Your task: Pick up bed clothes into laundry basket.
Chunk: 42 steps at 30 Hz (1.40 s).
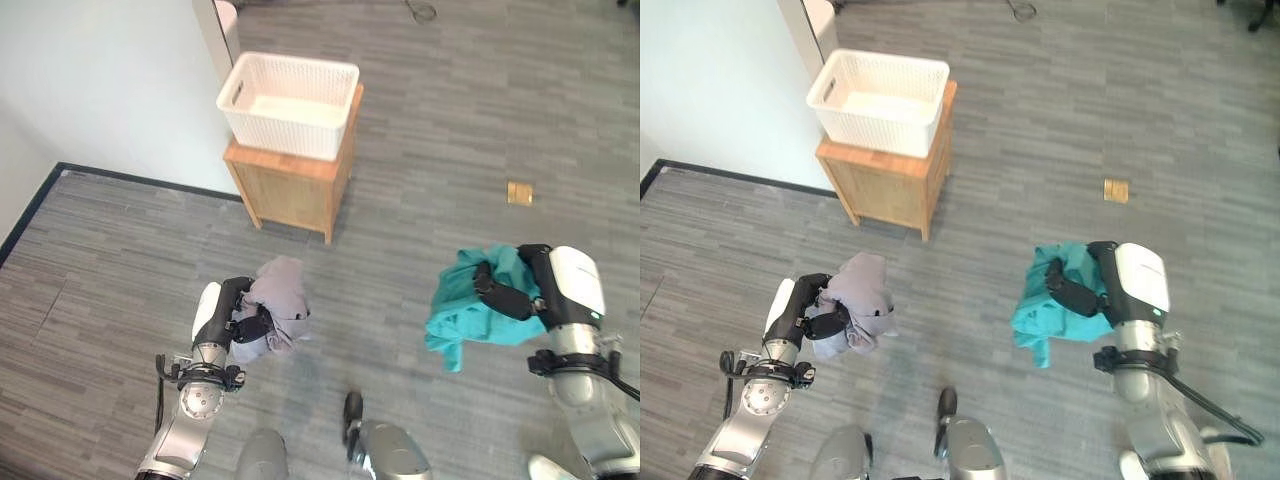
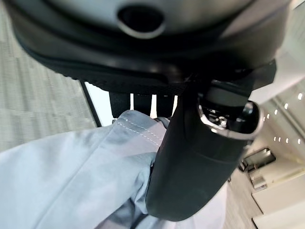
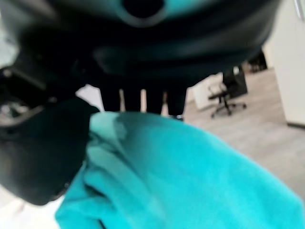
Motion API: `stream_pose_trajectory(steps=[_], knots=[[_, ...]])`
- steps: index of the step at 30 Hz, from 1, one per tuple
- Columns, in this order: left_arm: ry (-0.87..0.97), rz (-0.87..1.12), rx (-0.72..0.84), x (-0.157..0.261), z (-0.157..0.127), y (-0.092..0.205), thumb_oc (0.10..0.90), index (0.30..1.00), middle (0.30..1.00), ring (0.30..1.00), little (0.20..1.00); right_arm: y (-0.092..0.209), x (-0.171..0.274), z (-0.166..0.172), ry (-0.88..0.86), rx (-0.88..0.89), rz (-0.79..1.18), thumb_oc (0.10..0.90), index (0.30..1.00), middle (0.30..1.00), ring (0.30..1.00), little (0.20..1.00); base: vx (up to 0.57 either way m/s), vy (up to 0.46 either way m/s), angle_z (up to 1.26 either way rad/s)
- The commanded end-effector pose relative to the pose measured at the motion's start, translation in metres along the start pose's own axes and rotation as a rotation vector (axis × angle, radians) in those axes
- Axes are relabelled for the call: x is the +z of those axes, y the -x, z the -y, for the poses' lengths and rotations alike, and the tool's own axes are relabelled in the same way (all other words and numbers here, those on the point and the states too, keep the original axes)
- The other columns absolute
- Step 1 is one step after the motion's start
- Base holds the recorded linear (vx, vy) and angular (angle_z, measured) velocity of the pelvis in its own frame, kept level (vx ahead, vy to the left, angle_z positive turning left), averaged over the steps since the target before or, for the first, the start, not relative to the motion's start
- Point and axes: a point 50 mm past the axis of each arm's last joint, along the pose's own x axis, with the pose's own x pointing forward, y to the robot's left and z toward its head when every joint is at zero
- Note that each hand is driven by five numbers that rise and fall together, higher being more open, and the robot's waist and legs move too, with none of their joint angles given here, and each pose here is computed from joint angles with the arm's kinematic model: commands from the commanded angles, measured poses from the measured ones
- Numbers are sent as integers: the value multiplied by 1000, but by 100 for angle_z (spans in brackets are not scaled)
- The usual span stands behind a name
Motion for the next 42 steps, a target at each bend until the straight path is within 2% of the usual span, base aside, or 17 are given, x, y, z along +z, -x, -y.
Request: stream_pose_trajectory(steps=[1, 5, 10, 11, 16, 17, 20, 25, 30, 31, 33, 39, 42], knots=[[28, 247, 135, 42, -25, -4, 400, 300, 300, 300, 300, -15, 19, 46, 36, -232, 151, 400, 300, 300, 300, 300, 566, 47, -22], [6, 270, 170, 44, -35, 2, 400, 300, 300, 300, 300, -25, 11, 64, 101, -302, 129, 400, 300, 300, 300, 300, 431, 19, -29], [-23, 276, 188, 44, -42, 6, 400, 300, 300, 300, 300, -35, 15, 75, 147, -288, 169, 400, 300, 300, 300, 300, 432, 20, -22], [-47, 285, 211, 44, -50, 6, 400, 300, 300, 300, 300, -45, 29, 85, 184, -286, 251, 400, 300, 300, 300, 300, 334, 31, 55], [-95, 338, 289, 55, -68, -7, 400, 300, 300, 300, 300, -65, 61, 111, 199, -336, 396, 400, 300, 300, 300, 300, 230, -30, 71], [-119, 384, 348, 65, -83, -15, 400, 300, 300, 300, 300, -76, 80, 128, 217, -374, 460, 400, 300, 300, 300, 300, 192, -79, 86], [-120, 436, 391, 77, -94, -22, 400, 300, 300, 300, 300, -87, 99, 146, 210, -427, 519, 400, 300, 300, 300, 300, 182, -112, 70], [-56, 410, 375, 69, -92, -21, 400, 300, 300, 300, 300, -94, 117, 177, 225, -530, 562, 400, 300, 300, 300, 300, 241, -207, 111], [-55, 408, 375, 69, -92, -20, 400, 300, 300, 300, 300, -94, 117, 176, 226, -530, 563, 400, 300, 300, 300, 300, 64, -59, 89], [15, 215, 347, 26, -84, 1, 400, 300, 300, 300, 300, -88, 115, 174, 228, -546, 551, 400, 300, 300, 300, 300, 184, -177, 16], [21, 186, 344, 20, -83, 5, 400, 300, 300, 300, 300, -88, 112, 173, 235, -535, 536, 400, 300, 300, 300, 300, 173, -128, 28], [24, 100, 321, 1, -81, 13, 400, 300, 300, 300, 300, -96, 85, 153, 283, -427, 406, 400, 300, 300, 300, 300, 48, -61, 16], [35, 78, 298, -3, -77, 13, 400, 300, 300, 300, 300, -106, 73, 128, 263, -328, 341, 400, 300, 300, 300, 300, 42, -42, 3]])
